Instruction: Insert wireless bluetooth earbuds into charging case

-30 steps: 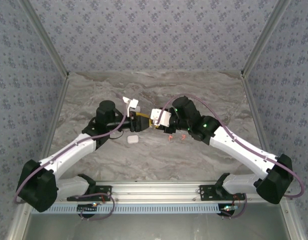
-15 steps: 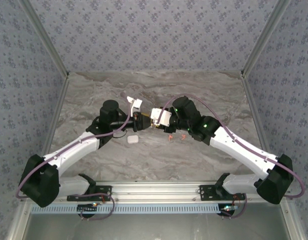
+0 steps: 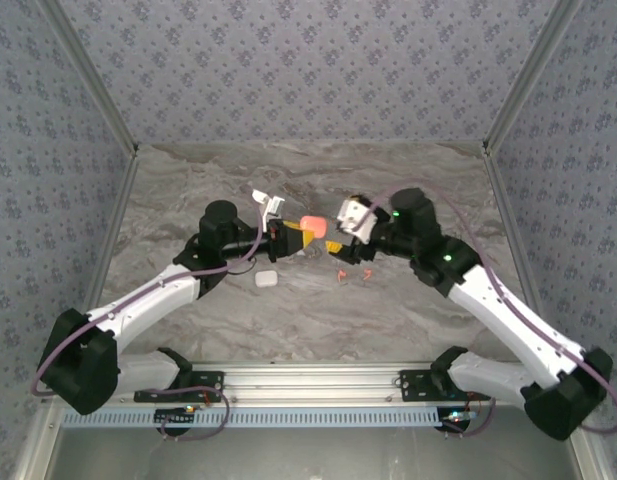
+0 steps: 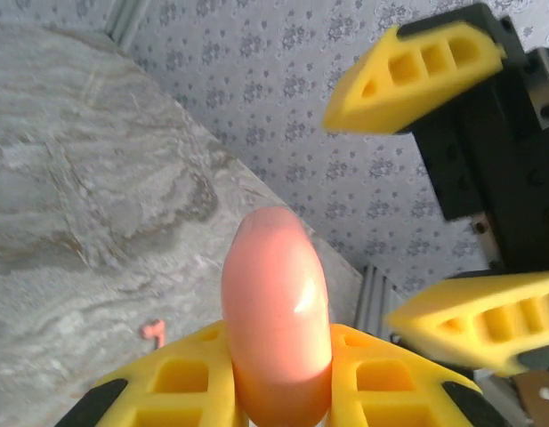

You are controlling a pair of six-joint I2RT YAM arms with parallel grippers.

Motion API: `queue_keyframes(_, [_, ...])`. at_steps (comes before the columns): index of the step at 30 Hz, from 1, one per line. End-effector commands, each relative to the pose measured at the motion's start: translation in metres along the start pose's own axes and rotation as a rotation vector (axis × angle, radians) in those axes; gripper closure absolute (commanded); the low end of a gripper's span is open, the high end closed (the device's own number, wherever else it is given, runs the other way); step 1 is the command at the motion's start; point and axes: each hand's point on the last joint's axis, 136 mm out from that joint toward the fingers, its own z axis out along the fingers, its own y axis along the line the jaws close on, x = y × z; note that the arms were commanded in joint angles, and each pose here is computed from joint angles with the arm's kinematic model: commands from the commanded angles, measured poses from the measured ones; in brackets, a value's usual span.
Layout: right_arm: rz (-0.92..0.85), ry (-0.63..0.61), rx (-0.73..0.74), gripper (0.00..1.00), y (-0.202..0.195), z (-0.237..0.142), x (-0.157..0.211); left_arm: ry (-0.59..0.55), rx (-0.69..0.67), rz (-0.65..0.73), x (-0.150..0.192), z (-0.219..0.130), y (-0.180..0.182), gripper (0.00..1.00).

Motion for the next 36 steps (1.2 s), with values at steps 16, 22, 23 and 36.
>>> queue_keyframes(16, [0.397, -0.310, 0.047, 0.00, -0.025, -0.018, -0.022, -0.118, 0.128, 0.422, -0.026, 0.008, -0.053, 0.96])
queue_keyframes(22, [0.425, -0.261, 0.060, 0.00, -0.035, -0.006, -0.012, -0.116, 0.137, 0.429, -0.026, 0.009, -0.055, 0.98])
queue_keyframes(23, [0.428, -0.259, 0.062, 0.00, -0.037, -0.005, -0.011, -0.117, 0.139, 0.431, -0.026, 0.009, -0.055, 0.98])
queue_keyframes(36, [0.463, -0.271, 0.066, 0.00, -0.060, -0.001, -0.013, -0.102, 0.145, 0.433, -0.027, 0.011, -0.057, 1.00])
